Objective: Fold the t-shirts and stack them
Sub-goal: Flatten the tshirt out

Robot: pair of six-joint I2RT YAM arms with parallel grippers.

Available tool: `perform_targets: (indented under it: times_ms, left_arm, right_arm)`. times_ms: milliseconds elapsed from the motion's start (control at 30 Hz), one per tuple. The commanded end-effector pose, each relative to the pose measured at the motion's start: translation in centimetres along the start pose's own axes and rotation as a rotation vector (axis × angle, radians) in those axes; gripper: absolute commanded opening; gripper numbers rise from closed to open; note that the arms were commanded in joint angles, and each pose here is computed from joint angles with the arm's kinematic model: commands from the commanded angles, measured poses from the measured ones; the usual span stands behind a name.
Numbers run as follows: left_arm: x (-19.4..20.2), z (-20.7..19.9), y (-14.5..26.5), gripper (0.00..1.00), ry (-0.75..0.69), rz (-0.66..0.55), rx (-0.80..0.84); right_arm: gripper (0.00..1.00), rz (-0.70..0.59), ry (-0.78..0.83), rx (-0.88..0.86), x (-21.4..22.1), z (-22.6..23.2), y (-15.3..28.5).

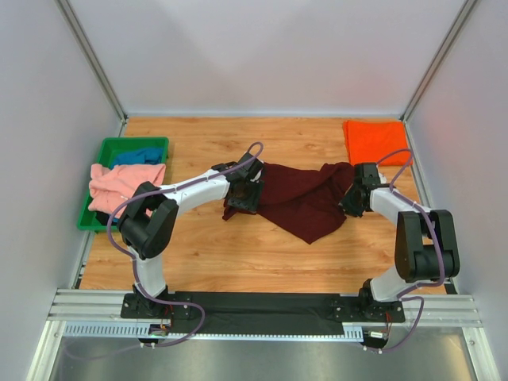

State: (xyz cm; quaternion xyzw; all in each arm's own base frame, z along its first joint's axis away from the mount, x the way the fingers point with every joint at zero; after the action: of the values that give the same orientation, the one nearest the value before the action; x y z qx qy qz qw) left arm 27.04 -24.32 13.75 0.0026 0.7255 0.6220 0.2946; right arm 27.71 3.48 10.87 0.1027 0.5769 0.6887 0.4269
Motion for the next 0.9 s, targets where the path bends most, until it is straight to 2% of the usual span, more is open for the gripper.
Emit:
perform_targets:
  times_ms: [0, 67, 133, 167, 200, 233, 400, 600, 867]
  left_arm:
    - [-1.0, -0.1, 0.5, 0.57, 0.021, -0.039, 0.006]
    - [-1.1, -0.1, 0.6, 0.57, 0.023, -0.041, 0.004]
    - [-1.0, -0.1, 0.5, 0.57, 0.021, -0.040, 0.002]
    - [-1.0, 0.0, 0.5, 0.57, 0.023, -0.041, -0.002]
    - [-1.0, -0.1, 0.6, 0.57, 0.022, -0.041, -0.003]
    - [-1.0, 0.0, 0.6, 0.57, 0.022, -0.042, -0.004]
    - [-1.0, 0.2, 0.9, 0.57, 0.026, -0.045, -0.028]
    - [-1.1, 0.8, 1.3, 0.58, 0.036, -0.047, -0.095]
    - [-0.4, 1.2, 1.7, 0.58, 0.021, -0.043, -0.126]
  right_arm:
    - [0.28, -0.028, -0.029, -0.016, -0.4, 0.3, -0.4]
    - [0.28, -0.034, -0.029, -0.011, -0.4, 0.3, -0.4]
    - [0.21, -0.035, -0.024, -0.011, -0.4, 0.3, -0.4]
    - [0.17, -0.032, -0.024, -0.013, -0.5, 0.3, -0.4]
    - [0.07, -0.031, -0.021, -0.016, -0.5, 0.4, -0.4]
    - [0.00, -0.031, -0.018, -0.018, -0.6, 0.5, -0.4]
    - [0.00, -0.057, 0.008, -0.029, -1.3, 0.9, 0.8]
    - [0.00, -0.151, 0.041, -0.067, -2.6, 1.3, 5.1]
    - [0.00, -0.173, 0.071, -0.124, -2.7, 1.3, 8.1]
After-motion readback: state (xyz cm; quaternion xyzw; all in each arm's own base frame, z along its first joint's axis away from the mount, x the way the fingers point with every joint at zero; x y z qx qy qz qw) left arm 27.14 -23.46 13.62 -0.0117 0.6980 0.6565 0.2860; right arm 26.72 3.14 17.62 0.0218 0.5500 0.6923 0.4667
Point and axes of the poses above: each gripper's point midway between its finger pads, its own y axis back along the fingers, its own z axis along the line the jaws close on, x = y × z, the point moved 10 cm from there along y, back along the fingers, and after that the axes turned 7 degrees about -y, right-handed, at the moved point
